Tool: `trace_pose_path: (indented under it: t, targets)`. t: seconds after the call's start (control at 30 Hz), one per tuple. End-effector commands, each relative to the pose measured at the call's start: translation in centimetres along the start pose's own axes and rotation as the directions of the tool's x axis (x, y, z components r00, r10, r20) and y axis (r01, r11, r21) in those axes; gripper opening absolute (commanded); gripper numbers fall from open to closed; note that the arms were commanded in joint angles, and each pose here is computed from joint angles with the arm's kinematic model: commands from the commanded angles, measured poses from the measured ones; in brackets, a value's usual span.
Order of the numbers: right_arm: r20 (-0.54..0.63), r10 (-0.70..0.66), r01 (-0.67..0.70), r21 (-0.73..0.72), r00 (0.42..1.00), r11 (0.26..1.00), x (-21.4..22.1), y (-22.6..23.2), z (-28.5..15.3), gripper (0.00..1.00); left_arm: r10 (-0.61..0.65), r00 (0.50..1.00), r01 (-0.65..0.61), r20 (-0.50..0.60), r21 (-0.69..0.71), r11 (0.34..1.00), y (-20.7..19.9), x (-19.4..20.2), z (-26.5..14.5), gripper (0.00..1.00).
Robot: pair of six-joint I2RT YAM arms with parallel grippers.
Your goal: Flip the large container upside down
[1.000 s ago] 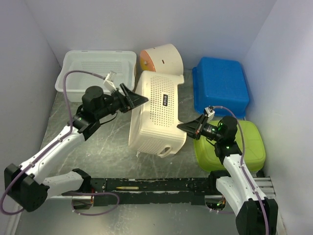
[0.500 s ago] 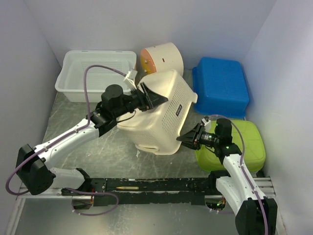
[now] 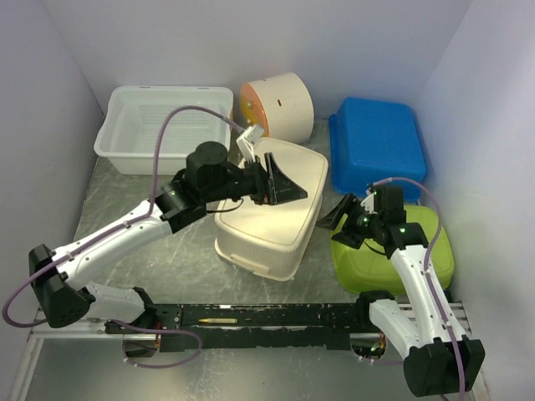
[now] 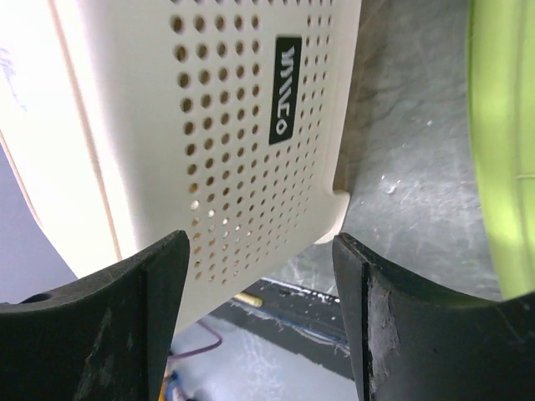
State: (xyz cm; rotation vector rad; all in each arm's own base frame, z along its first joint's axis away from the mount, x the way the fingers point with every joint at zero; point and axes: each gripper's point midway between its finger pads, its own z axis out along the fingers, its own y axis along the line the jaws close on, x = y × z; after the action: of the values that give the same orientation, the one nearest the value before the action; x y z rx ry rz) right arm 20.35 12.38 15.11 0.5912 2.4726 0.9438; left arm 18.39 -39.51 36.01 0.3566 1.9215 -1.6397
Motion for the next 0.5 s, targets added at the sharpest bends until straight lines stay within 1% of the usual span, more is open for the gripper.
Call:
trace_pose_path:
  t: [0.0, 0.07, 0.13, 0.2, 0.3, 0.37, 0.47]
  targets:
    - [0.101, -0.14, 0.125, 0.149, 0.985, 0.981, -2.6, -0.6, -2.5, 0.69, 0.177, 0.982, -0.154, 0.06, -0.28, 0.947, 1.1, -3.8, -4.4, 0.86]
    - [0.144, -0.197, 0.174, 0.157, 0.97, 0.972, -3.9, 0.5, -3.8, 0.69, 0.208, 0.975, -0.16, 0.075, -0.413, 0.897, 3.1, -5.2, -6.8, 0.87]
    - [0.185, -0.266, 0.242, 0.14, 0.946, 0.96, -4.9, 2.0, -5.0, 0.69, 0.203, 0.976, -0.13, 0.082, -0.53, 0.838, 6.2, -6.1, -9.6, 0.87]
    - [0.233, -0.32, 0.302, 0.11, 0.918, 0.947, -5.9, 3.9, -6.3, 0.69, 0.18, 0.98, -0.094, 0.087, -0.596, 0.798, 9.1, -6.4, -12.3, 0.87]
    - [0.287, -0.366, 0.356, 0.088, 0.885, 0.93, -6.9, 5.7, -7.5, 0.69, 0.159, 0.983, -0.062, 0.088, -0.659, 0.75, 12.9, -6.0, -15.2, 0.92]
    - [0.31, -0.386, 0.383, 0.074, 0.869, 0.921, -7.4, 6.5, -7.9, 0.69, 0.116, 0.989, -0.027, 0.09, -0.664, 0.747, 15.0, -5.5, -16.1, 0.93]
    - [0.327, -0.388, 0.392, 0.057, 0.861, 0.918, -8.0, 7.4, -8.0, 0.7, 0.063, 0.995, -0.002, 0.076, -0.614, 0.789, 16.9, -4.1, -15.2, 0.93]
